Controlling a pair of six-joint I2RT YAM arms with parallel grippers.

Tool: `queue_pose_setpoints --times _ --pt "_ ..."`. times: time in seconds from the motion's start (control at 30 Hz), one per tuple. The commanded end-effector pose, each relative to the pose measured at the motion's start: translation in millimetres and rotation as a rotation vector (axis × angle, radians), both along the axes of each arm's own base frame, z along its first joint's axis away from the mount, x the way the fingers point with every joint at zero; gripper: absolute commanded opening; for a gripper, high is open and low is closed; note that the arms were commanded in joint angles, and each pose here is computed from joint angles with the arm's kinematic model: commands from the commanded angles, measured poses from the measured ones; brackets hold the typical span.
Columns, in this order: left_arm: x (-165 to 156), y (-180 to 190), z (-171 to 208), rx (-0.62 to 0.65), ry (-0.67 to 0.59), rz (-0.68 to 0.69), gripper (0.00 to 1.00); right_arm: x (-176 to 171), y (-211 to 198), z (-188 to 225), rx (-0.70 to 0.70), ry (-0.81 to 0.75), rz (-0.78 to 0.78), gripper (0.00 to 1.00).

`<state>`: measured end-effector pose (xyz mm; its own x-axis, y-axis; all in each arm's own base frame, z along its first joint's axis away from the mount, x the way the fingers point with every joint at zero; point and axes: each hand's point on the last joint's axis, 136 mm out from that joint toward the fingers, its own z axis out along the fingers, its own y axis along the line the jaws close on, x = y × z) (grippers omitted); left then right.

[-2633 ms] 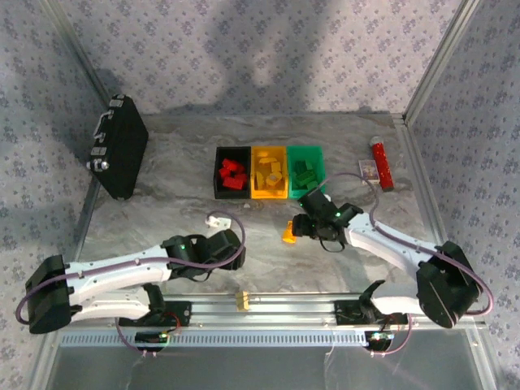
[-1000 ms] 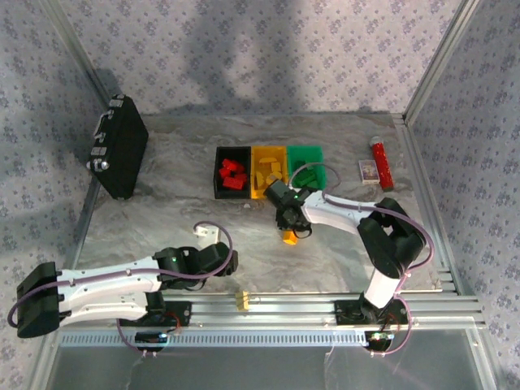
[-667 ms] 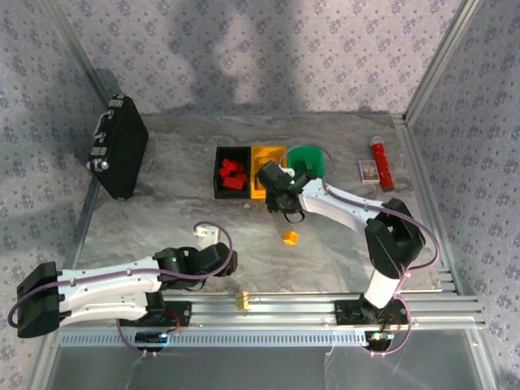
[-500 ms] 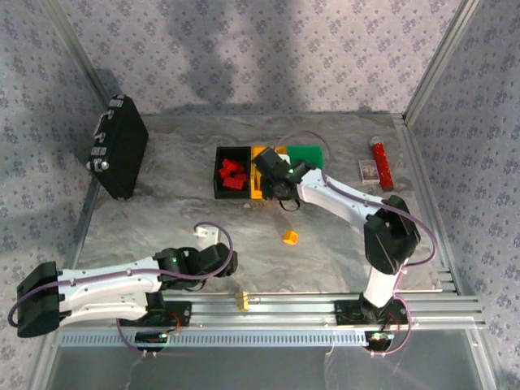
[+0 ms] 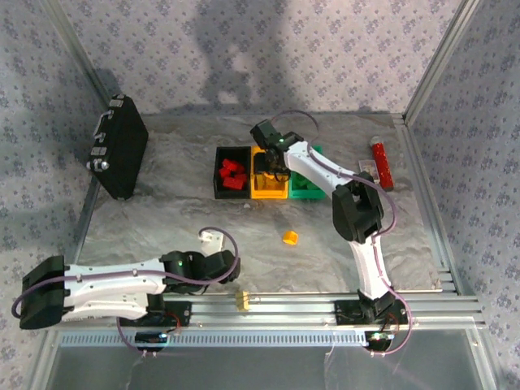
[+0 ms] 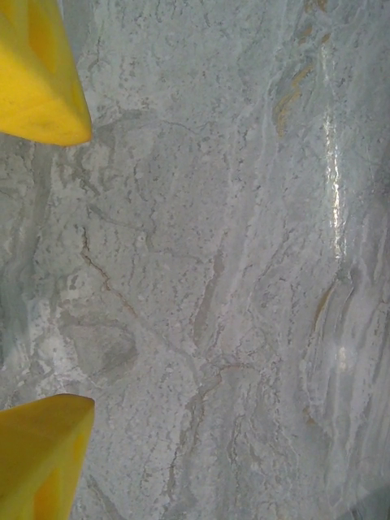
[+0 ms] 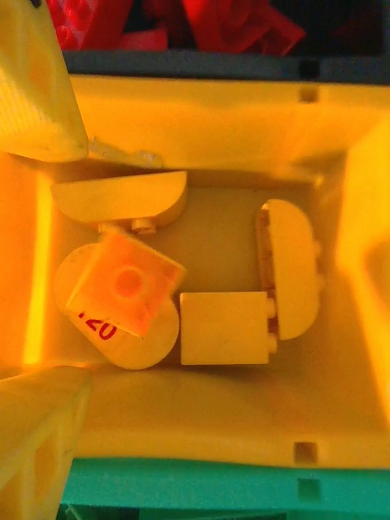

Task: Sort the legos into containers by color
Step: Place the lego in the container, then pick up the lego from the middle-left of the table.

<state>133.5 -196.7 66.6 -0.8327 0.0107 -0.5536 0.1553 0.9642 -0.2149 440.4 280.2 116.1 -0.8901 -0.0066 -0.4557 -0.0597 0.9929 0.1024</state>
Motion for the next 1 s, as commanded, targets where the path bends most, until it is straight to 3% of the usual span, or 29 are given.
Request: queue_pose_setpoints --times 0.0,0.27,0.6,0.83,0.97 --pt "3 -13 15 -0.033 -0.024 -0.002 0.8 -2 -3 36 0.016 -0.058 0.029 0.73" --pt "7 -40 23 -0.023 -0.04 -0.071 0.8 -42 -30 40 0.059 -0.073 0.009 0.73" --pt "16 -115 32 0.091 -0.04 -0.275 0.82 -115 -105 56 0.123 -0.165 -0.107 0.76" --pt "32 -157 13 0.214 0.044 -0.34 0.82 -158 -155 55 0.179 -0.2 -0.216 0.78" --pt "41 -175 1 0.216 0.1 -0.359 0.81 -174 -173 46 0.199 -0.2 -0.254 0.78"
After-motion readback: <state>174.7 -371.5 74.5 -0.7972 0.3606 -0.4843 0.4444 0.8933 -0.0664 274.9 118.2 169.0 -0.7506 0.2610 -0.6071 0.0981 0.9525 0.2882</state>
